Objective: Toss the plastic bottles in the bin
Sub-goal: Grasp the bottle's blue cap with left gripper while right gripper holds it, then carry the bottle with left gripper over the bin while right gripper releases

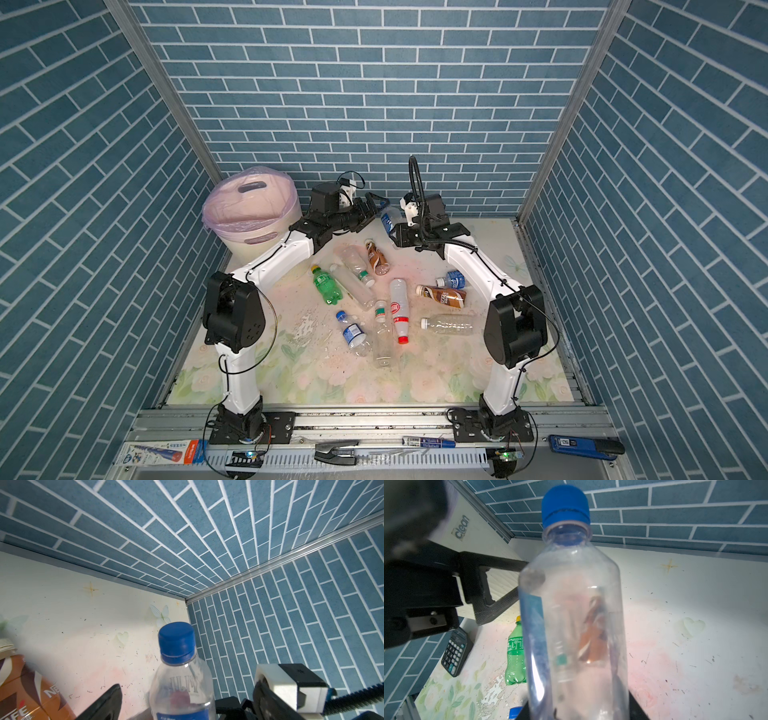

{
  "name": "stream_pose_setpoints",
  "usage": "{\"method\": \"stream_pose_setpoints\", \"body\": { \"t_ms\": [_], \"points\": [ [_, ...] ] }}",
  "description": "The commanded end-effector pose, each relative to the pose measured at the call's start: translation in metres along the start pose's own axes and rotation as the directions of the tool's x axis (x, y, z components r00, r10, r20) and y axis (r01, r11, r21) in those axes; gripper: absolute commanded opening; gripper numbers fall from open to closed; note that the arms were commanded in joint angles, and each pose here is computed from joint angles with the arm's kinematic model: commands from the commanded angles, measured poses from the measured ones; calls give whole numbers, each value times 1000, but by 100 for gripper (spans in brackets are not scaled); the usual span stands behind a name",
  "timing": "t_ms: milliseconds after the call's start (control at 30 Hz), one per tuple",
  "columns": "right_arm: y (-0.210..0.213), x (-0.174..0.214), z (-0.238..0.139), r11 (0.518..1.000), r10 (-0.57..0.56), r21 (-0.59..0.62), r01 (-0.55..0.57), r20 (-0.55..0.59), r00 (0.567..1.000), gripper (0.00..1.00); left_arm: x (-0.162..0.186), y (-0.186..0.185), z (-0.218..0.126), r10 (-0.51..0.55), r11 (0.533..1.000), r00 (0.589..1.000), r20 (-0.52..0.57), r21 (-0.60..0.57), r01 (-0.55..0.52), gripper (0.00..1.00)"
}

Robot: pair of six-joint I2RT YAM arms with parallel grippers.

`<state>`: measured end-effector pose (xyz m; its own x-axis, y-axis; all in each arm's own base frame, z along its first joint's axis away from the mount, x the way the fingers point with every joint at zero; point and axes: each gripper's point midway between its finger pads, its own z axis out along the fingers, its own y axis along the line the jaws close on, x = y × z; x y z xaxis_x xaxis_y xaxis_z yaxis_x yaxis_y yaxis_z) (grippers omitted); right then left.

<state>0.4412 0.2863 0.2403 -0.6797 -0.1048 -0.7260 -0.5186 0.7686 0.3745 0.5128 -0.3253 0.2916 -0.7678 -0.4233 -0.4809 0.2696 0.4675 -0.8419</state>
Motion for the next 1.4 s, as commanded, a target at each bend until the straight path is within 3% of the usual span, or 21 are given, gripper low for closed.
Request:
{"method": "stream_pose_setpoints", "body": {
  "t_ms": [0, 267, 500, 667, 867, 1133, 1367],
  "points": [
    [19, -10, -9, 998, 4, -60, -2, 29, 1000, 46, 11, -5, 3, 21, 1000, 1000, -22, 23, -20, 99],
    [27, -16, -11, 997, 9, -82, -5, 47, 999, 46, 18, 3, 5, 26, 1000, 999, -39, 2, -26, 90],
    [31, -20, -11, 996, 4, -92, 2, 57, 998, 46, 25, 7, 6, 57, 998, 997, -59, -36, -59, 75],
    [35, -20, -10, 995, -1, -102, 7, 55, 998, 46, 32, 12, 11, 63, 996, 994, -88, -60, -68, 74],
    [36, -19, -11, 995, -6, -102, 12, 54, 999, 47, 32, 14, 10, 64, 995, 995, -82, -70, -70, 59],
    [39, -16, -21, 995, -27, -97, 32, 58, 998, 65, 23, 6, -1, 127, 985, 989, -75, -108, -134, 49],
    [40, -15, -40, 997, -41, -68, 48, 90, 995, 85, -4, -6, -22, 215, 960, 975, -59, -173, -222, 48]
  ]
}}
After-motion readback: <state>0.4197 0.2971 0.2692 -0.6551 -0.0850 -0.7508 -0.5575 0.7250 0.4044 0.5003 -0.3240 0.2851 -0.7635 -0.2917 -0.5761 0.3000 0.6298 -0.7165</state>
